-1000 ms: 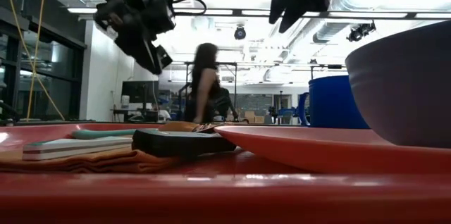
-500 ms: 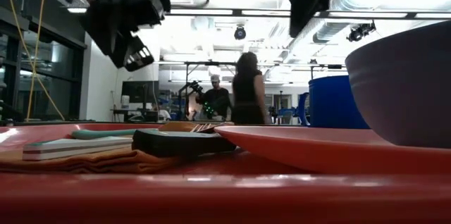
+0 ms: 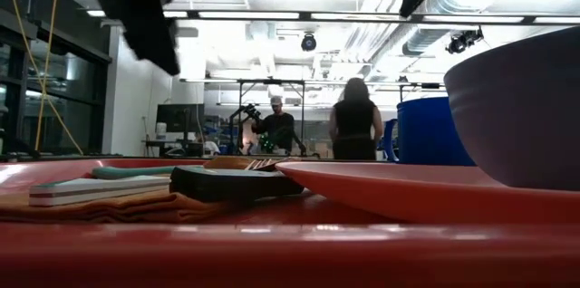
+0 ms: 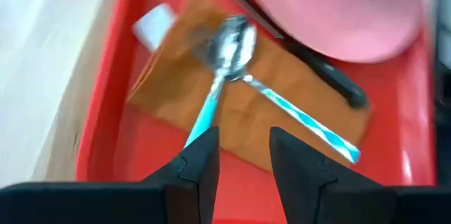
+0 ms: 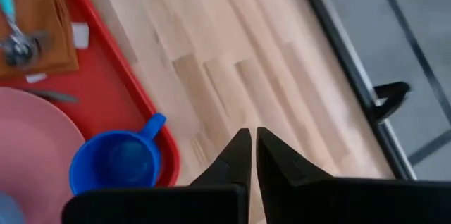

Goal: Set up tray
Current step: Adjust the blue spoon on the orange napkin

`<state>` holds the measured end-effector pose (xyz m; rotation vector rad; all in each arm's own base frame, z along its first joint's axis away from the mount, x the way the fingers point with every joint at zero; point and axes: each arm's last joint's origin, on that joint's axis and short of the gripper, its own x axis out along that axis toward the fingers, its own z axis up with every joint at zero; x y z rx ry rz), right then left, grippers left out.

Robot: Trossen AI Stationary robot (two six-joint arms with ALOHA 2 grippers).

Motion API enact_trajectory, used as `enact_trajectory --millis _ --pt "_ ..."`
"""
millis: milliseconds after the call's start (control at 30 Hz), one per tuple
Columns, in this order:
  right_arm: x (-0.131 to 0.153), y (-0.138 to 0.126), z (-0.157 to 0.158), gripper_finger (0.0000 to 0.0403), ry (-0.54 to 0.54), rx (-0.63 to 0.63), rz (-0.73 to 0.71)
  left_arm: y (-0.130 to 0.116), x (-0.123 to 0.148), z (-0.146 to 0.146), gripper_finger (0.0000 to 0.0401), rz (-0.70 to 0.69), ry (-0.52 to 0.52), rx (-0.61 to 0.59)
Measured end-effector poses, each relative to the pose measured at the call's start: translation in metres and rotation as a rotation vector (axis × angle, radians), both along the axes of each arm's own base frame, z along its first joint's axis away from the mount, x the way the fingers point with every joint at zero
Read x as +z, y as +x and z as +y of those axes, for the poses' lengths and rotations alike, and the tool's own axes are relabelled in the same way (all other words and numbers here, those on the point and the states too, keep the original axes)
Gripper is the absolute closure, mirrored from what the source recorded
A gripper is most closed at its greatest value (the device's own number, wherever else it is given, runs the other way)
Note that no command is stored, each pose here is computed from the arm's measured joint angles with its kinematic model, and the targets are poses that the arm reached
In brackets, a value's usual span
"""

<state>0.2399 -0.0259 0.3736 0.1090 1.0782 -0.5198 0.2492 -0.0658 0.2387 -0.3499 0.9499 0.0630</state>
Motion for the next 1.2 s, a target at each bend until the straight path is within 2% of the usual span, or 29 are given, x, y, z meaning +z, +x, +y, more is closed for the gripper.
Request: enact_trajectory --millis 133,300,367,500,600,867,1000,1200 --pt "0.025 -0.035 0.002 0.0403 -0.012 -0.006 -0.120 -0.009 -0.001 -0.023 0.0245 -0.014 -0.007 0.170" --pt "0.045 -0.074 0.004 0.0402 -0.019 -0.006 -0.229 -0.012 -0.013 -0.044 0.0245 0.012 -0.023 0.262" --pt "0.048 -0.084 0.005 0.0402 -0.018 -0.004 -0.262 -0.009 -0.018 -0.048 0.0245 0.021 -0.008 0.251" --pt "0.040 -0.097 0.007 0.0402 0.009 0.007 -0.268 -0.003 -0.034 -0.047 0.0245 0.089 0.103 0.137" --pt "0.030 -0.103 0.008 0.0402 0.043 0.016 -0.256 -0.001 -0.039 -0.043 0.0245 0.136 0.144 0.024" --pt "0.000 -0.105 0.012 0.0402 0.163 0.065 -0.286 -0.008 -0.048 -0.027 0.0245 0.315 0.270 -0.233" --pt "-0.011 -0.105 0.013 0.0402 0.204 0.084 -0.306 -0.006 -0.048 -0.019 0.0245 0.315 0.366 -0.291" --pt "-0.014 -0.108 0.014 0.0403 0.210 0.074 -0.317 0.000 -0.048 -0.006 0.0245 0.308 0.386 -0.329"
